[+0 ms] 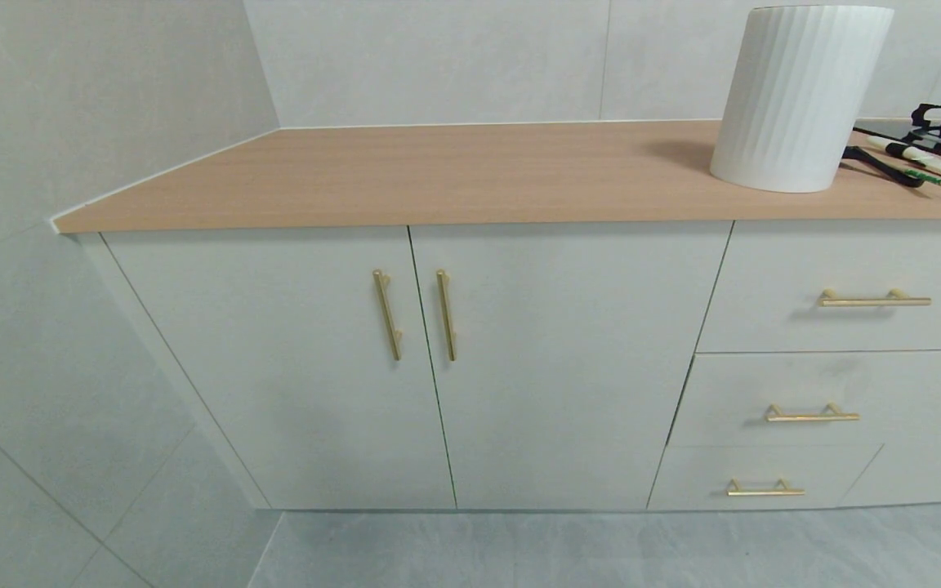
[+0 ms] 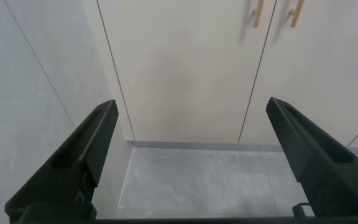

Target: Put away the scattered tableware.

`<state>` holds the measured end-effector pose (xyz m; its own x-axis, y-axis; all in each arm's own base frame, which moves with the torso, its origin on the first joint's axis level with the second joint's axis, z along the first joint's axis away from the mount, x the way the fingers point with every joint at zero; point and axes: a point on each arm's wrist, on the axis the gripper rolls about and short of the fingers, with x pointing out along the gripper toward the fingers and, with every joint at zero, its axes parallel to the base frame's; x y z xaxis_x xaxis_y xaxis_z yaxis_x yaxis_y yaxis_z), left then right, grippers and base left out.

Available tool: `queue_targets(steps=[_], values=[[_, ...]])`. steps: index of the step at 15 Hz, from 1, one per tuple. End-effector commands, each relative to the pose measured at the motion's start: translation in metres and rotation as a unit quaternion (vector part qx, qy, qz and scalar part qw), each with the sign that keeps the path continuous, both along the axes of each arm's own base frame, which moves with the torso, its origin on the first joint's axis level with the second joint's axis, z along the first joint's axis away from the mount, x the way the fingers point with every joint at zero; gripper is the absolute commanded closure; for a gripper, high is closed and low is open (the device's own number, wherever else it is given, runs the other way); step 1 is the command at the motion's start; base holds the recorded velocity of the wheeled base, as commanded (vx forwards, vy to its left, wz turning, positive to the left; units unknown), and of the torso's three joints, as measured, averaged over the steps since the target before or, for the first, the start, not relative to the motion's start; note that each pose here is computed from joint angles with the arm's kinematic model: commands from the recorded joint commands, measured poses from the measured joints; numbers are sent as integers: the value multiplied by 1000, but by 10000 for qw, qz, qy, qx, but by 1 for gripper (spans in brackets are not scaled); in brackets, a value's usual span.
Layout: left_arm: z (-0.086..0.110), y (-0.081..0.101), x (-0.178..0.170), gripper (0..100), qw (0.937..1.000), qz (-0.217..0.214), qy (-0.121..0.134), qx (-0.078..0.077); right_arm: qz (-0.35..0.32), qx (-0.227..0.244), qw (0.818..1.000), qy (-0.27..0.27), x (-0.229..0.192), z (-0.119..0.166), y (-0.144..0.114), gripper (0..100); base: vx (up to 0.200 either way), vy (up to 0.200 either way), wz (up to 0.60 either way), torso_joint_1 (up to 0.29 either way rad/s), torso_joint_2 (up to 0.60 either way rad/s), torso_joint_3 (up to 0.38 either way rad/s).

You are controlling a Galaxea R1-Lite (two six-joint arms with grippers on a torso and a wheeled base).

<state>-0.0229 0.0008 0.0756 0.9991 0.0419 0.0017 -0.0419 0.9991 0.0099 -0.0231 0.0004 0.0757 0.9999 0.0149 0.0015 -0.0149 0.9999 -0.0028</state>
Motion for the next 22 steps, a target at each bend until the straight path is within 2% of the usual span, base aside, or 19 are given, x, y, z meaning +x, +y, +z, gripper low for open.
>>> queue_targets(steps=[1, 16, 22], values=[[0, 0, 0, 0, 10000, 5, 9, 19, 2, -1, 10000, 15, 0, 0, 0, 0, 0, 0, 0, 0, 0, 0], [0, 0, 0, 0, 10000, 5, 9, 11, 2, -1, 10000, 15, 0, 0, 0, 0, 0, -200, 0, 4, 0, 2], [0, 0, 0, 0, 10000, 5, 8, -4, 2, -1, 10000, 7, 0, 0, 0, 0, 0, 0, 0, 0, 0, 0]])
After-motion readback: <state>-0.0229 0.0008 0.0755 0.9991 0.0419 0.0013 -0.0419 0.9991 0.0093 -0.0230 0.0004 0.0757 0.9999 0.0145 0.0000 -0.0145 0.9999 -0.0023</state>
